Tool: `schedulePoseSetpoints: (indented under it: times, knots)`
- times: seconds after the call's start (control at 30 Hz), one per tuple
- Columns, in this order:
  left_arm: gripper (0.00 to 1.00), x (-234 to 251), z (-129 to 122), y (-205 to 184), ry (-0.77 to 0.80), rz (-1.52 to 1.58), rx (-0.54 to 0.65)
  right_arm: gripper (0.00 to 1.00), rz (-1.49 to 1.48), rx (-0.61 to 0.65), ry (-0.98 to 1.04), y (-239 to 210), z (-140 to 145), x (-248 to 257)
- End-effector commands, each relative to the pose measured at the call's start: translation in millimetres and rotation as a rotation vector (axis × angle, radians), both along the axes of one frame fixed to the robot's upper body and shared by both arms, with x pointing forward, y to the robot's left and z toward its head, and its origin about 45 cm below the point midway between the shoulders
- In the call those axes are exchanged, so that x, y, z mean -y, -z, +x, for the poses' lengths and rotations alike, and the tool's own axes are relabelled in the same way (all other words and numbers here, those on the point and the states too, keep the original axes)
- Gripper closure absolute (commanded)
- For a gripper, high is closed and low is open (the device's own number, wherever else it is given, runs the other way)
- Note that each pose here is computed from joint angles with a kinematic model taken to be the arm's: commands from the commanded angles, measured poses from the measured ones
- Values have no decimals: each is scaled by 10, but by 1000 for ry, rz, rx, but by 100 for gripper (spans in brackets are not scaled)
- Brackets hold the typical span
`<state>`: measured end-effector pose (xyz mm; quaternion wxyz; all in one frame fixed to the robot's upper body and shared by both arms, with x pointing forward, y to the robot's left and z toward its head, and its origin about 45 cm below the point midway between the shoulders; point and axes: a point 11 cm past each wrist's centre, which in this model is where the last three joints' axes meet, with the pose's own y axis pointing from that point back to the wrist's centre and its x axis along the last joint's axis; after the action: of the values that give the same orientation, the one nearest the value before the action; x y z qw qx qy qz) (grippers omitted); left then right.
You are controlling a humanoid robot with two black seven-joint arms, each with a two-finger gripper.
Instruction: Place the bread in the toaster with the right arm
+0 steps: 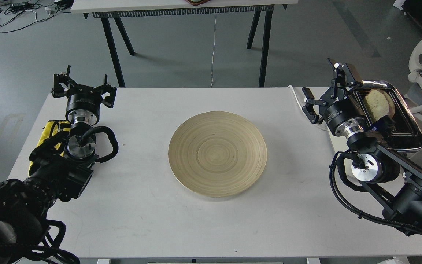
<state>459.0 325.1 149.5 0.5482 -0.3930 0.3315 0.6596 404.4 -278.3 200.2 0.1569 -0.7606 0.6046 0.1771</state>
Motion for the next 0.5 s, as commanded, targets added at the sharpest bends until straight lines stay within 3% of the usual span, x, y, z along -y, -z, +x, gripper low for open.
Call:
schedulePoseSetpoints:
  times: [0.0, 0.47]
  knots:
    - [0, -1, 0, 0, 0, 0, 0, 1, 137, 30, -46, 84, 7, 67]
    - [0, -1, 0, 0, 0, 0, 0, 1, 216, 75, -97, 132, -38, 16]
